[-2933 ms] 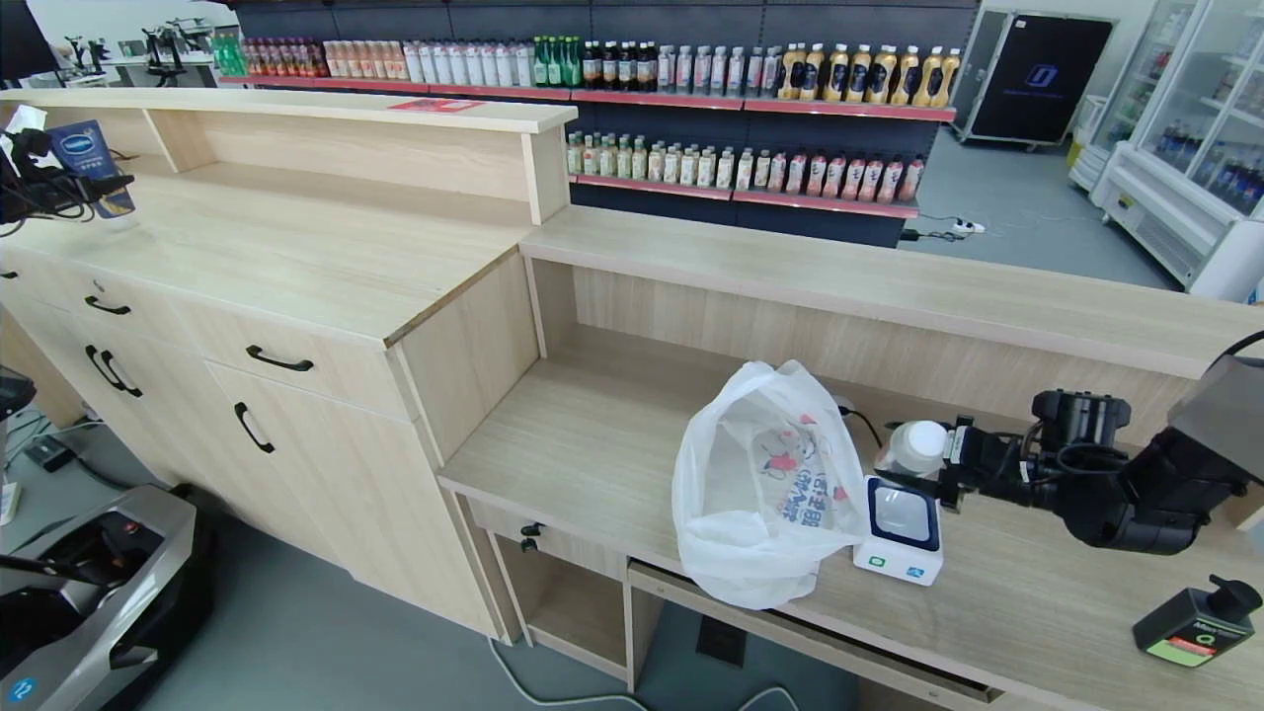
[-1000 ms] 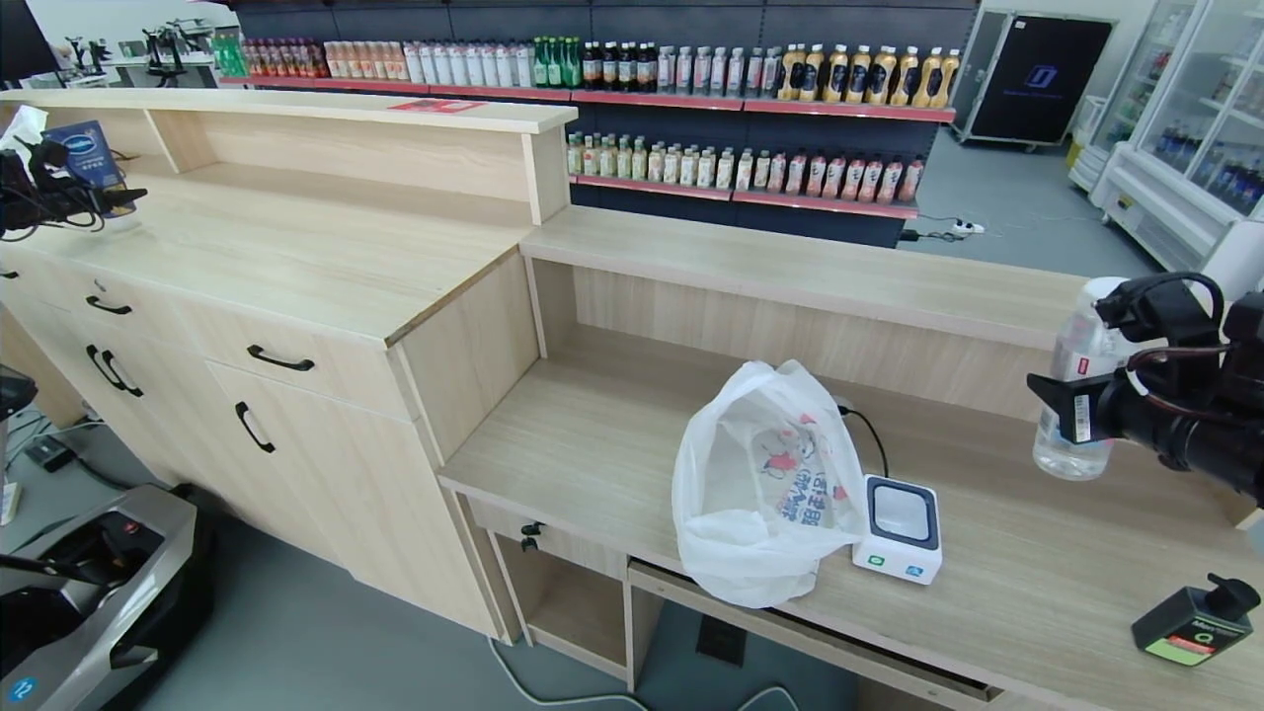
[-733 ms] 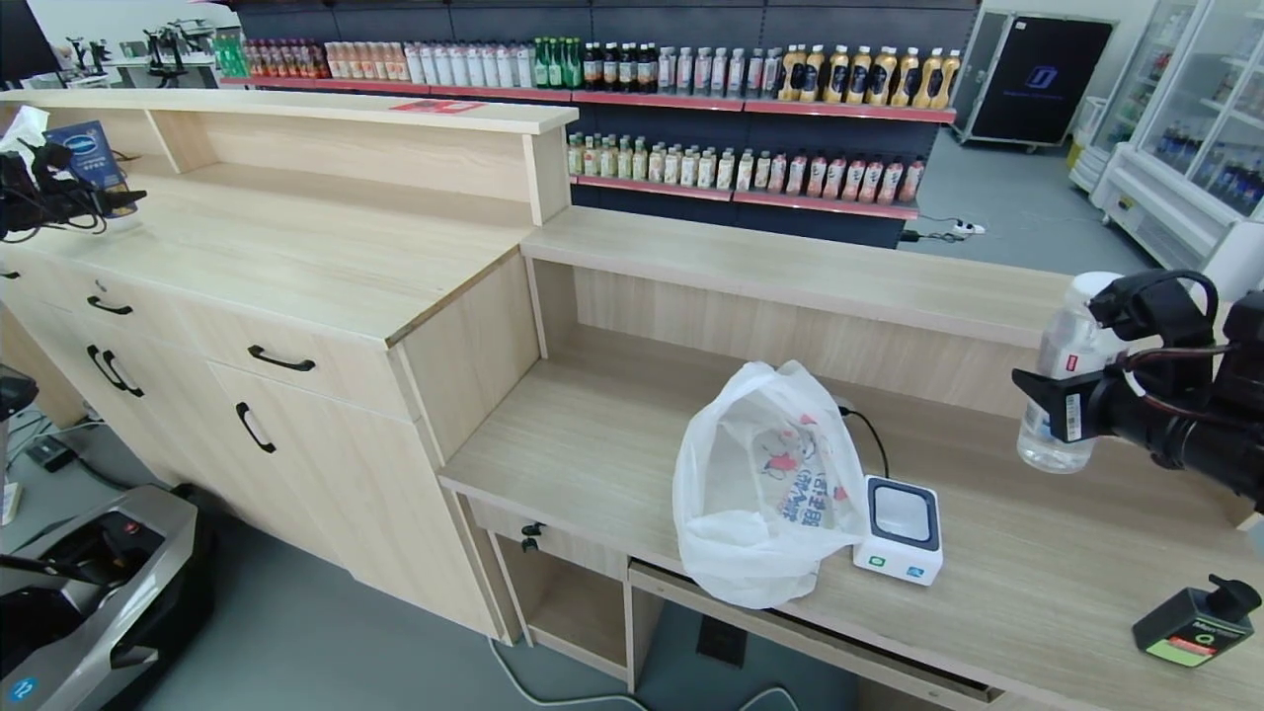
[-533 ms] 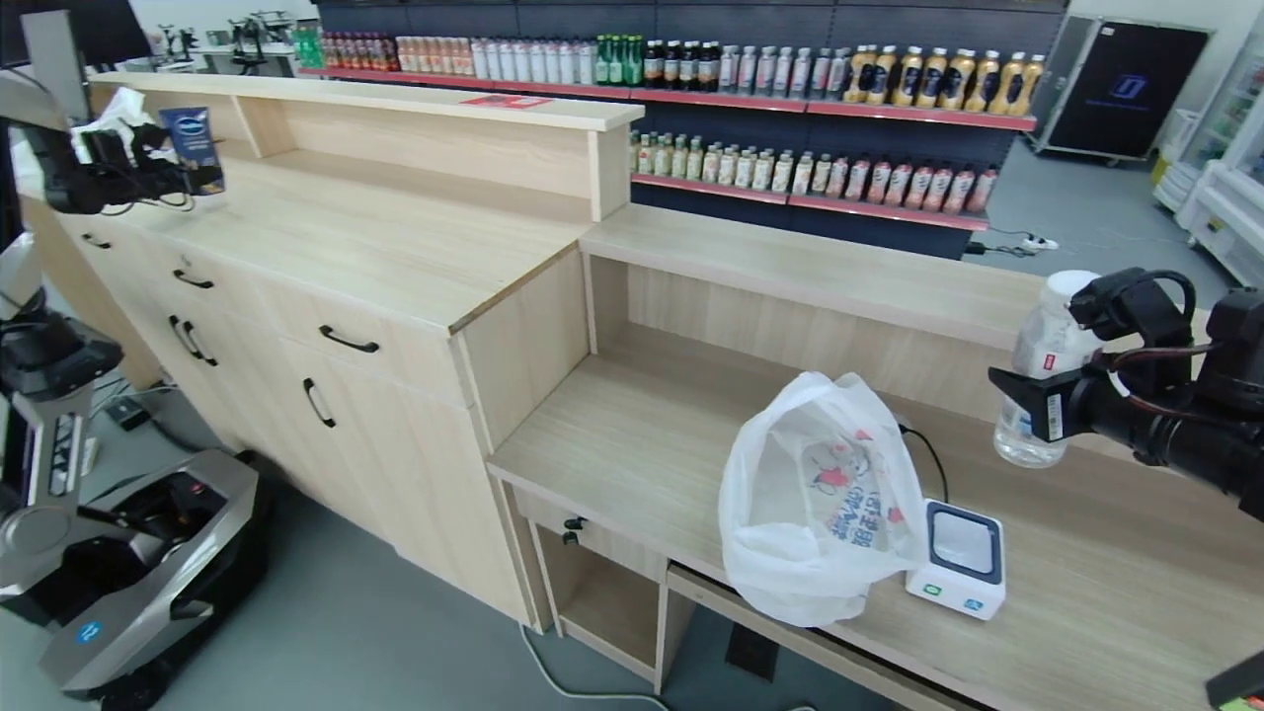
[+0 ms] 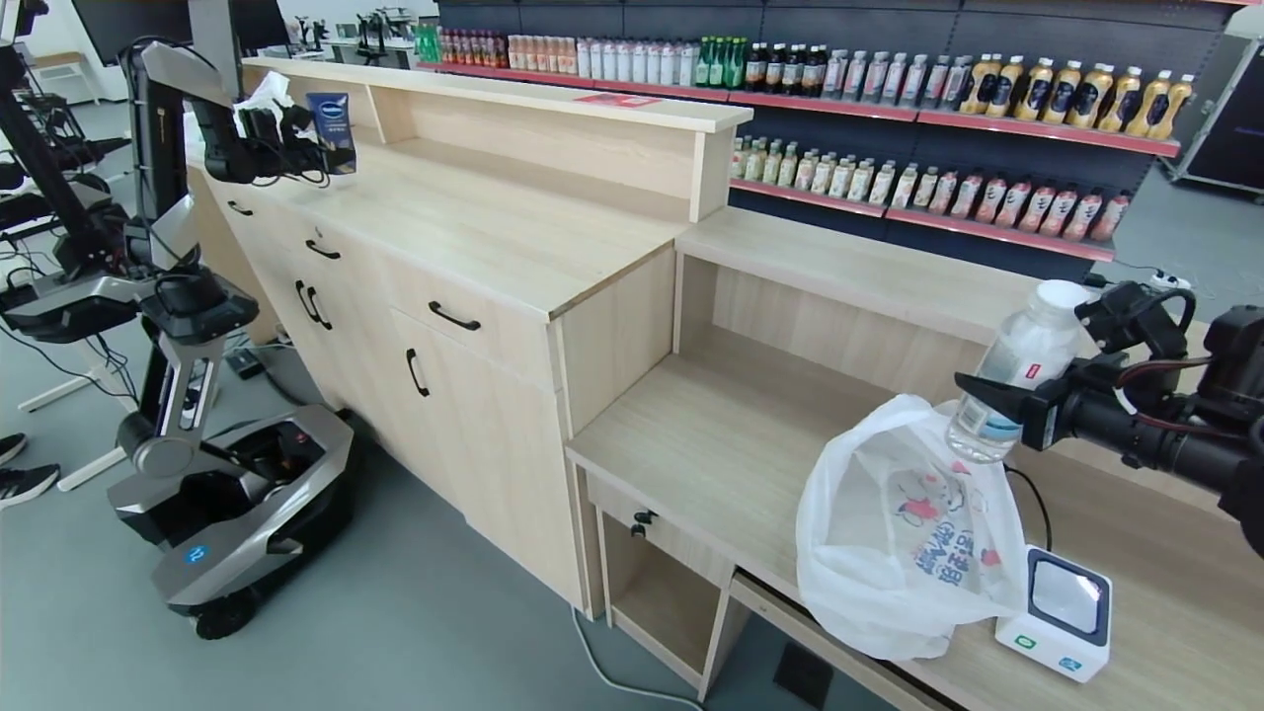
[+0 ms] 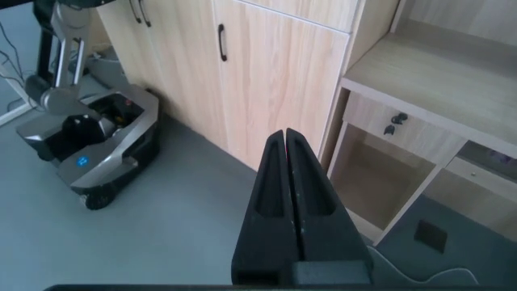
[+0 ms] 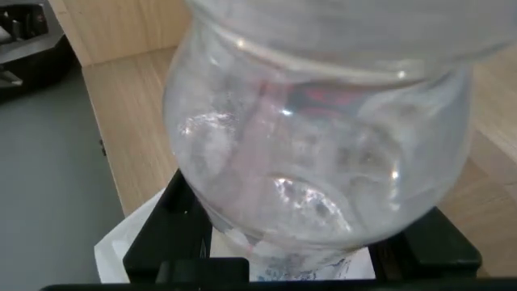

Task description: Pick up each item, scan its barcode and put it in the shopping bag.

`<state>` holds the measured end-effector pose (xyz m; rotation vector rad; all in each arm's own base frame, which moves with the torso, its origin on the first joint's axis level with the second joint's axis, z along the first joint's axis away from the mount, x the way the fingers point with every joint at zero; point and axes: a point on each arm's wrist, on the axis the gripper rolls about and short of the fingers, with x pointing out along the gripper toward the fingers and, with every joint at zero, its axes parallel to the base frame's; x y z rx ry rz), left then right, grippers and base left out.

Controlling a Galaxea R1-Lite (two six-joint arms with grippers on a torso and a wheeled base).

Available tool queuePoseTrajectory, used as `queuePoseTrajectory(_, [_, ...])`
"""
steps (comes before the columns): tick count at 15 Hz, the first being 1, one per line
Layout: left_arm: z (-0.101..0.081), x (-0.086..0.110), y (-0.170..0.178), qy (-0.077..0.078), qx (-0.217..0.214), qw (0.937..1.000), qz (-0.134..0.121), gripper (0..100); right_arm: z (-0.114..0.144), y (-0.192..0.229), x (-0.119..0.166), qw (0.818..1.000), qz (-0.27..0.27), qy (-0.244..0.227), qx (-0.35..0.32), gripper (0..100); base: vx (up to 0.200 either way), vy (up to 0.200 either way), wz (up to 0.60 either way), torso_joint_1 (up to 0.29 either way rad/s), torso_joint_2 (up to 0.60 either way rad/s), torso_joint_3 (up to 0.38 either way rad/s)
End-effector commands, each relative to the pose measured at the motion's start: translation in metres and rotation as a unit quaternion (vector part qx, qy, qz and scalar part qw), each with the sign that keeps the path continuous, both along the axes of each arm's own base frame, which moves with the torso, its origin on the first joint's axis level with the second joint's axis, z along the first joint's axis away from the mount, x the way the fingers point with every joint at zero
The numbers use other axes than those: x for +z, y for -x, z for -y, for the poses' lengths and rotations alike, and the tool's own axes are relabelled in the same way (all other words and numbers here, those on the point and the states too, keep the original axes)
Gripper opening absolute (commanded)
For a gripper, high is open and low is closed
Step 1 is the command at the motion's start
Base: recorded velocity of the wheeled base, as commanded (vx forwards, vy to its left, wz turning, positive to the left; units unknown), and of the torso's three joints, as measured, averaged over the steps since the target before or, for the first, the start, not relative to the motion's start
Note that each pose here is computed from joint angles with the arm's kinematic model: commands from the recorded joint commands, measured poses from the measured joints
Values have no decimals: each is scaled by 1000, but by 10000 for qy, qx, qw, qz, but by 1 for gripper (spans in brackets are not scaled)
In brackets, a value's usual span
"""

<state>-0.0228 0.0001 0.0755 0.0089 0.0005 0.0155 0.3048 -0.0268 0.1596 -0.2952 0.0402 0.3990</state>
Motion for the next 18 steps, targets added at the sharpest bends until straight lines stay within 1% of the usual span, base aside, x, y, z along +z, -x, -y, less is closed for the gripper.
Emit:
queuePoseTrajectory(1, [0, 0, 0, -1, -1, 10000, 2, 0, 15, -30, -41, 9995, -314, -102, -10, 0, 0, 0, 0, 0, 0, 0])
queuePoseTrajectory(2, [0, 0, 0, -1, 7, 10000, 2, 0, 19, -37, -55, 9989, -426, -159, 140, 0, 0, 0, 0, 0, 0, 0])
queuePoseTrajectory(3, [0, 0, 0, -1, -1, 10000, 2, 0, 25, -44, -66, 9983, -524, -201, 152, 0, 0, 0, 0, 0, 0, 0])
queuePoseTrajectory(4, [0, 0, 0, -1, 7, 10000, 2, 0, 27, -49, -71, 9981, -561, -210, 137, 0, 0, 0, 0, 0, 0, 0])
queuePoseTrajectory(6, [0, 0, 0, -1, 7, 10000, 2, 0, 32, -73, -88, 9979, -599, -218, 121, 0, 0, 0, 0, 0, 0, 0])
queuePoseTrajectory(7, [0, 0, 0, -1, -1, 10000, 2, 0, 33, -76, -93, 9978, -618, -216, 122, 0, 0, 0, 0, 0, 0, 0])
queuePoseTrajectory(10, [0, 0, 0, -1, 7, 10000, 2, 0, 36, -95, -118, 9974, -696, -119, 126, 0, 0, 0, 0, 0, 0, 0])
queuePoseTrajectory(11, [0, 0, 0, -1, -1, 10000, 2, 0, 37, -100, -122, 9978, -642, -89, 129, 0, 0, 0, 0, 0, 0, 0])
queuePoseTrajectory(18, [0, 0, 0, -1, -1, 10000, 2, 0, 40, -122, -155, 9965, -812, -137, 142, 0, 0, 0, 0, 0, 0, 0])
